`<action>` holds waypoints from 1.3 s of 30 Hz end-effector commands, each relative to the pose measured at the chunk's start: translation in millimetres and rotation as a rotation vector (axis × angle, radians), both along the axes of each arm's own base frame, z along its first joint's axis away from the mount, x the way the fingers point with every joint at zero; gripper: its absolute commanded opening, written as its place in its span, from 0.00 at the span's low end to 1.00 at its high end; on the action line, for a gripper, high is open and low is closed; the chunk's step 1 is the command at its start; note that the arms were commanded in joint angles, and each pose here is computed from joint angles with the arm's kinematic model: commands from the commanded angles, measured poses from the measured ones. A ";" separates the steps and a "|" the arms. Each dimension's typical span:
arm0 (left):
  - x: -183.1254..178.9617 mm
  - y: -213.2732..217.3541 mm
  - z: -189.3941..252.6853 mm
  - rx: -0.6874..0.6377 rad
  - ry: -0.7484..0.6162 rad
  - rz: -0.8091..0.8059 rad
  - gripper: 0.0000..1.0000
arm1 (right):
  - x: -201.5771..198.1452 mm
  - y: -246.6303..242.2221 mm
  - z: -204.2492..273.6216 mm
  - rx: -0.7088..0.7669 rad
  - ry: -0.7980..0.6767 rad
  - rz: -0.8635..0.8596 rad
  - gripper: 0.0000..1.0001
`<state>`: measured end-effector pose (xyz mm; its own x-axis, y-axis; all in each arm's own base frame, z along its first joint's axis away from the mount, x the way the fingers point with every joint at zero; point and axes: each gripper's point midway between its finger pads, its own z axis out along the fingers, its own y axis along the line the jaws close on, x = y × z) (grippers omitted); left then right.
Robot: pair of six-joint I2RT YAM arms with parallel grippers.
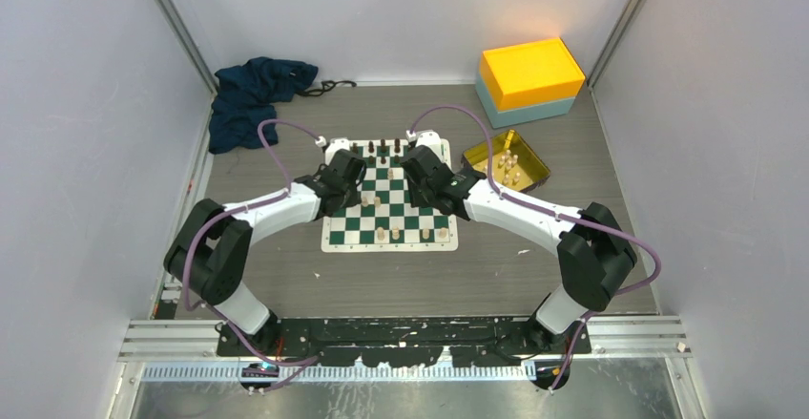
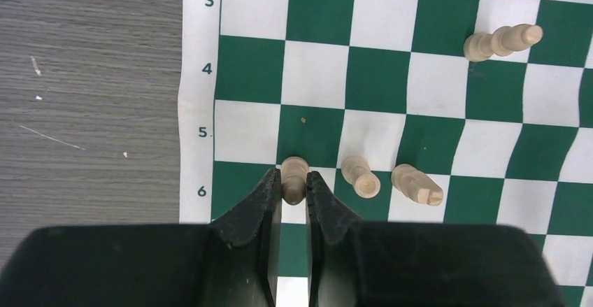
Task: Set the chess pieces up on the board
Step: Pick up the chess piece from the chessboard, then place the chess piece on the chessboard.
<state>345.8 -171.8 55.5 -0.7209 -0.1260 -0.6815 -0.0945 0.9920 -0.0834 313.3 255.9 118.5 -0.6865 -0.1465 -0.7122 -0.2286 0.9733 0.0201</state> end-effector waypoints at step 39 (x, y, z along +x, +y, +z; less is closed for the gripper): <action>-98.1 -45.6 28.0 -0.026 -0.046 -0.226 0.00 | 20.3 -56.8 30.7 0.071 -0.089 -0.154 0.55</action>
<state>239.7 -210.4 73.7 -0.7265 0.0398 -0.6860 0.1493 0.9836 -0.1010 326.0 195.9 123.9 -0.6855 -0.0457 -0.7266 -0.0872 0.9960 0.0196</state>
